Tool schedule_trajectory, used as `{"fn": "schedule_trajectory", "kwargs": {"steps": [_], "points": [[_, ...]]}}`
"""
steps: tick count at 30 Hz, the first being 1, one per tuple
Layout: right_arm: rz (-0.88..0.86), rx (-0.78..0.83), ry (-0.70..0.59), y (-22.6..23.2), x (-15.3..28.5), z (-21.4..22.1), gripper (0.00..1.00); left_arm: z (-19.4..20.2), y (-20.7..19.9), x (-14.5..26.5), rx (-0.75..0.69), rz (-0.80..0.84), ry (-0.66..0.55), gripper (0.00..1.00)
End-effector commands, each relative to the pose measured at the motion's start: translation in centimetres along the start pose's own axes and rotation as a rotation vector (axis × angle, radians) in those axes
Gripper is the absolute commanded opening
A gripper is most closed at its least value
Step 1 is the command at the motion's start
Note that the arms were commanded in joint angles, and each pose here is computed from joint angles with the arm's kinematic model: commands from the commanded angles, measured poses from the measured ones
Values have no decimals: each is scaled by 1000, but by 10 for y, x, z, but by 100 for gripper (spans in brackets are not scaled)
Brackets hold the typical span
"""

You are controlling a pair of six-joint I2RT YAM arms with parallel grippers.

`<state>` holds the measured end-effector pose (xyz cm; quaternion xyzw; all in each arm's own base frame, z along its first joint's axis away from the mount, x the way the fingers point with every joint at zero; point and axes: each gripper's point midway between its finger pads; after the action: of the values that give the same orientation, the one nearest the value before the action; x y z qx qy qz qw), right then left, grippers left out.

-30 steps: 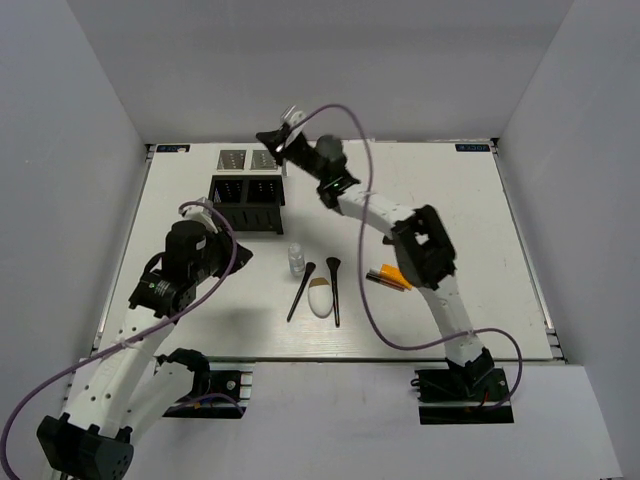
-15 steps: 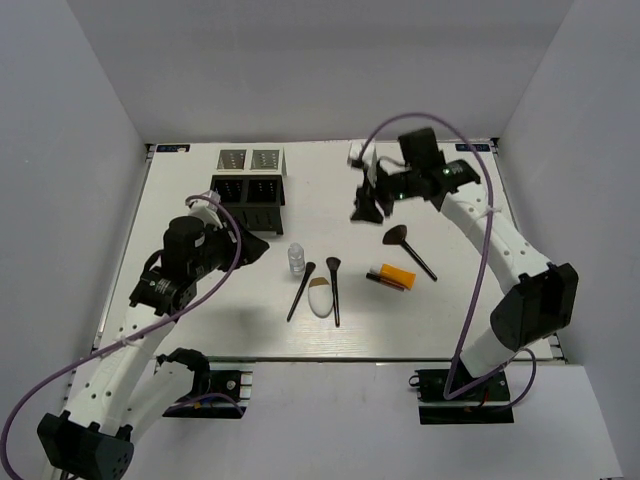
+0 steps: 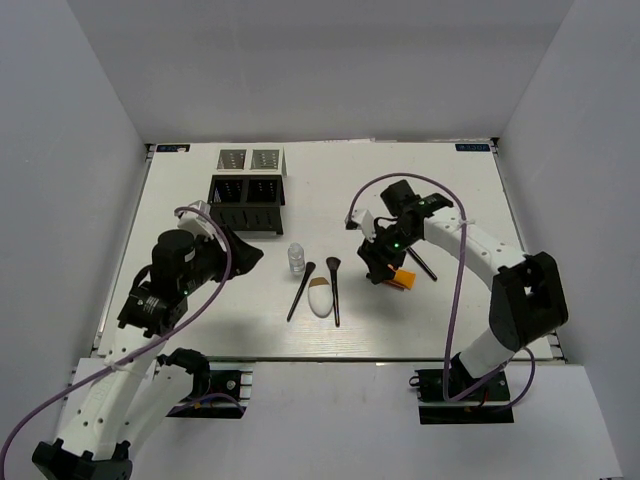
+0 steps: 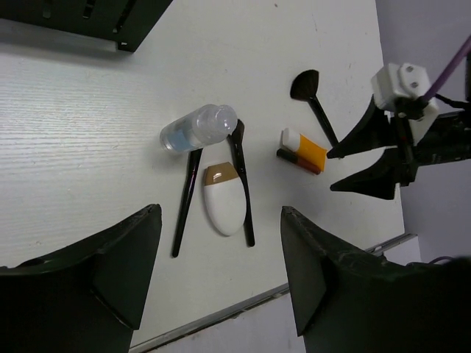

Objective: Organize the makeup

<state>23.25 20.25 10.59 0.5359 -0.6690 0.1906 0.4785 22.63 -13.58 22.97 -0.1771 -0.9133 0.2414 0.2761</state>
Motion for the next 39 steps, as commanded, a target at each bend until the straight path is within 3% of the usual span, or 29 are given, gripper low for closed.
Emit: {"fn": "schedule_trajectory", "kwargs": {"steps": [1, 13, 21, 39], "points": [[83, -43, 52, -15, -17, 4, 58, 6, 8, 6, 18, -35, -4, 76], [201, -74, 116, -37, -51, 7, 53, 9, 10, 13, 33, -37, -15, 76], [163, -79, 149, -30, -63, 13, 47, 9, 11, 10, 33, -44, -7, 76], [270, -56, 234, -50, -75, 36, 48, 12, 13, 10, 41, -53, -2, 75]]}}
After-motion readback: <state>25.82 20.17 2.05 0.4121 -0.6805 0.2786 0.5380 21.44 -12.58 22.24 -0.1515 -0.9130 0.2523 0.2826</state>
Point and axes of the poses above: each gripper's point midway between its finger pads, its own x axis back along the fingers, its own y axis along the line the jaws close on, z = x × y, and after that the axes turned 4 degrees about -x, right-handed
